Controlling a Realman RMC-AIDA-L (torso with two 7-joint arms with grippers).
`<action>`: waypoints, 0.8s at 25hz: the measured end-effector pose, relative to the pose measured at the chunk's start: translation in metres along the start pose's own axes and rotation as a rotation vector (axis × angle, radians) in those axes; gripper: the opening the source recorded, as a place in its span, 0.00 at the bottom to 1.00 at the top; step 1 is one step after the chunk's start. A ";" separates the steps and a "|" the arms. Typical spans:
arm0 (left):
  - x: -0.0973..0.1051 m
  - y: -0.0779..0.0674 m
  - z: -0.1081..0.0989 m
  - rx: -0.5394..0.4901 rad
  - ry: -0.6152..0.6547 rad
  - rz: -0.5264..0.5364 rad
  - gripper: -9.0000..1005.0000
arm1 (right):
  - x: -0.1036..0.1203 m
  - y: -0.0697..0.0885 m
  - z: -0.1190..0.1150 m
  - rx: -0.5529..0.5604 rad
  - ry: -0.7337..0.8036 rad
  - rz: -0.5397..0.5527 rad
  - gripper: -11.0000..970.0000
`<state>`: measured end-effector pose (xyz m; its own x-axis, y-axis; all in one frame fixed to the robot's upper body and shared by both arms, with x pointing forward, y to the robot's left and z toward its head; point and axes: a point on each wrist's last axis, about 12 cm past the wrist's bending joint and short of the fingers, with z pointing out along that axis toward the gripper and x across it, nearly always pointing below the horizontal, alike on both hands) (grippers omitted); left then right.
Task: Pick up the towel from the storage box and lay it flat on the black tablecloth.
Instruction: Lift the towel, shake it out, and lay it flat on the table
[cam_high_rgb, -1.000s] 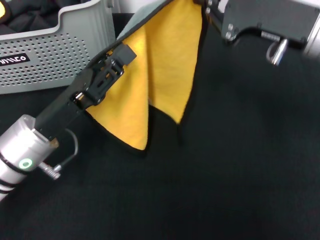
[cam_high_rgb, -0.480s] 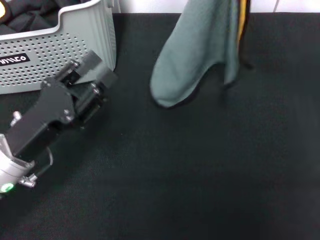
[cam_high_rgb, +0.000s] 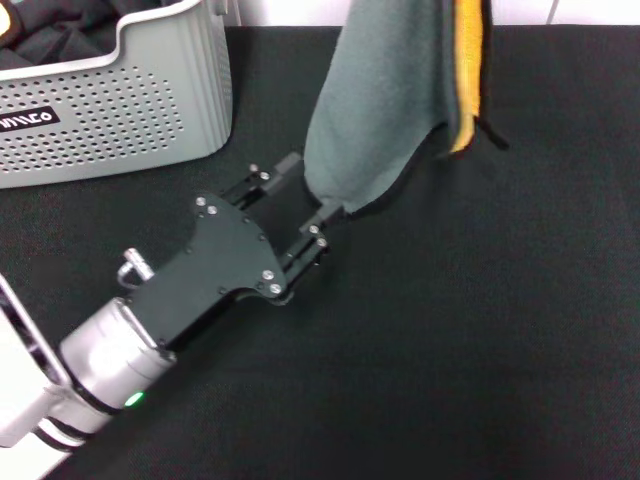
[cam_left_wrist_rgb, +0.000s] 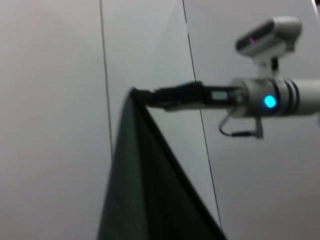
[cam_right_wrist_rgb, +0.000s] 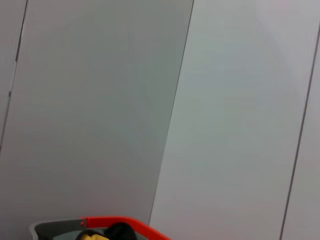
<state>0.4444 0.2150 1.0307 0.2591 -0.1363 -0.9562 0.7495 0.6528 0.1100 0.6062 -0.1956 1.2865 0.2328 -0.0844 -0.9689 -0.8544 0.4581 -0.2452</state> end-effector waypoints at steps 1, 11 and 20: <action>0.002 -0.003 0.002 -0.005 0.010 0.017 0.51 | 0.000 0.001 0.005 0.000 0.004 -0.005 0.02; 0.018 -0.002 0.013 -0.118 0.133 0.090 0.51 | -0.013 0.015 0.064 -0.068 0.043 -0.069 0.02; 0.024 0.005 0.029 -0.150 0.185 0.079 0.51 | -0.012 0.018 0.068 -0.083 0.043 -0.063 0.02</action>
<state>0.4720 0.1939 1.0158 0.1870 0.0498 -0.9811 0.6290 0.7610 0.1586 0.6193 -0.1260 1.2963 0.2685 -0.1498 -0.9516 -0.8747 0.3759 -0.3060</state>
